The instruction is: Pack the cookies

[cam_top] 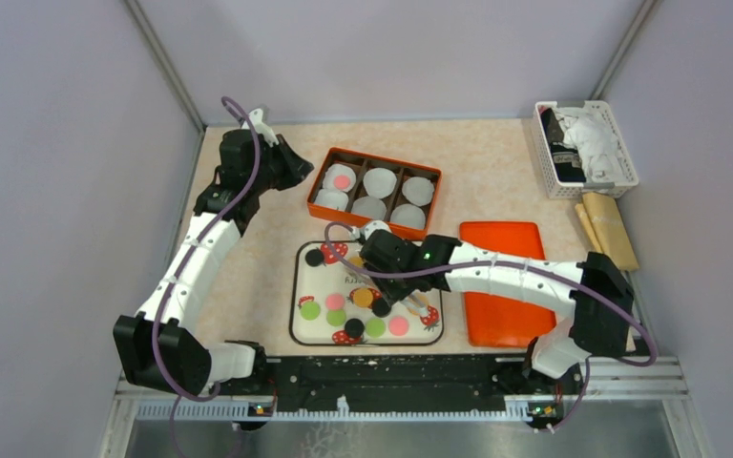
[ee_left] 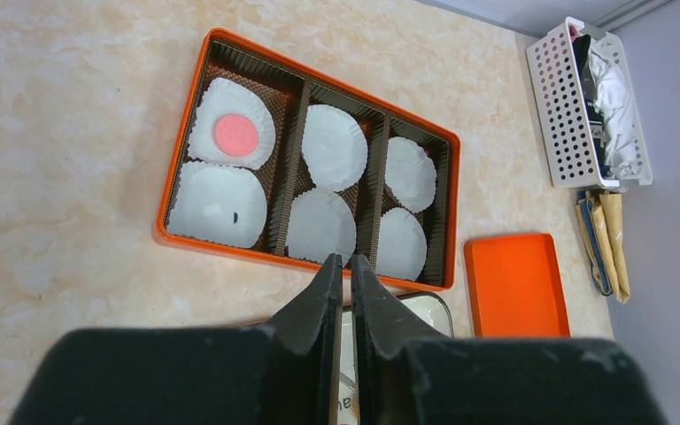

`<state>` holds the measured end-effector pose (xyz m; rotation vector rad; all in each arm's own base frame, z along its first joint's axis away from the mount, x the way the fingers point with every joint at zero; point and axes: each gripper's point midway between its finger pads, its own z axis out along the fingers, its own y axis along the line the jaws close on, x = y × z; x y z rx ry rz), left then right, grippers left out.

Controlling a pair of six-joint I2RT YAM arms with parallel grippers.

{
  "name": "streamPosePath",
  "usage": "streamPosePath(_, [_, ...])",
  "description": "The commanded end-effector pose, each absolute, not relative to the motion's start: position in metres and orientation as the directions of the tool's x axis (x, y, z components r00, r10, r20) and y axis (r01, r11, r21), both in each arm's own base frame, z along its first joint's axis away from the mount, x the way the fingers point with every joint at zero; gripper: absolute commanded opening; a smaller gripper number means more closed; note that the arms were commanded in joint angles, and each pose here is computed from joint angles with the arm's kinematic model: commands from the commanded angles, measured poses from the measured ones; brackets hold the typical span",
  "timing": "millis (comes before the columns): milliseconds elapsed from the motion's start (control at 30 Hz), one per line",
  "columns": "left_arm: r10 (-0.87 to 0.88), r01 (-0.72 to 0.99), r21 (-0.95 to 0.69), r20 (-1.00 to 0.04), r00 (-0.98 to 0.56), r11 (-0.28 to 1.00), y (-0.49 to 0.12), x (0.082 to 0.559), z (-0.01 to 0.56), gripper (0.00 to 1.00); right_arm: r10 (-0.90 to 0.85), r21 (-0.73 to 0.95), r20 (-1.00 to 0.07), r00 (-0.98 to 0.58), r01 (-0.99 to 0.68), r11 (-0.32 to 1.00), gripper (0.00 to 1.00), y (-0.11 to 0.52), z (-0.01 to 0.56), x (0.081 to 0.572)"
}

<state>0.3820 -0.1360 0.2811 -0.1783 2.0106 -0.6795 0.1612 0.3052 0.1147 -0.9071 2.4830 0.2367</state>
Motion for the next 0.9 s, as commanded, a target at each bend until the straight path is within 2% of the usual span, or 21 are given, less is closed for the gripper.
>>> streamPosePath(0, [-0.394,0.189,-0.524,-0.792,-0.466,0.83,-0.135,0.381,0.3,0.13,-0.474,0.004,-0.649,-0.594,-0.626,0.78,0.19,0.322,0.173,0.181])
streamPosePath(200, [-0.397,0.181,-0.52,-0.796,-0.457,0.834,-0.131,0.382,0.302,0.13,-0.436,-0.032,-0.728,-0.529,-0.61,0.792,0.16,0.328,0.215,0.2])
streamPosePath(433, [-0.394,0.181,-0.514,-0.801,-0.452,0.838,-0.129,0.384,0.303,0.13,-0.434,-0.139,-0.78,-0.452,-0.551,0.823,0.15,0.338,0.234,0.236])
streamPosePath(667, [-0.384,0.172,-0.505,-0.801,-0.459,0.846,-0.127,0.387,0.297,0.14,-0.373,-0.101,-0.815,-0.443,-0.525,0.845,0.15,0.355,0.234,0.294])
streamPosePath(867, [-0.381,0.161,-0.497,-0.802,-0.46,0.852,-0.124,0.389,0.294,0.14,-0.406,-0.135,-0.808,-0.427,-0.536,0.833,0.15,0.377,0.22,0.322])
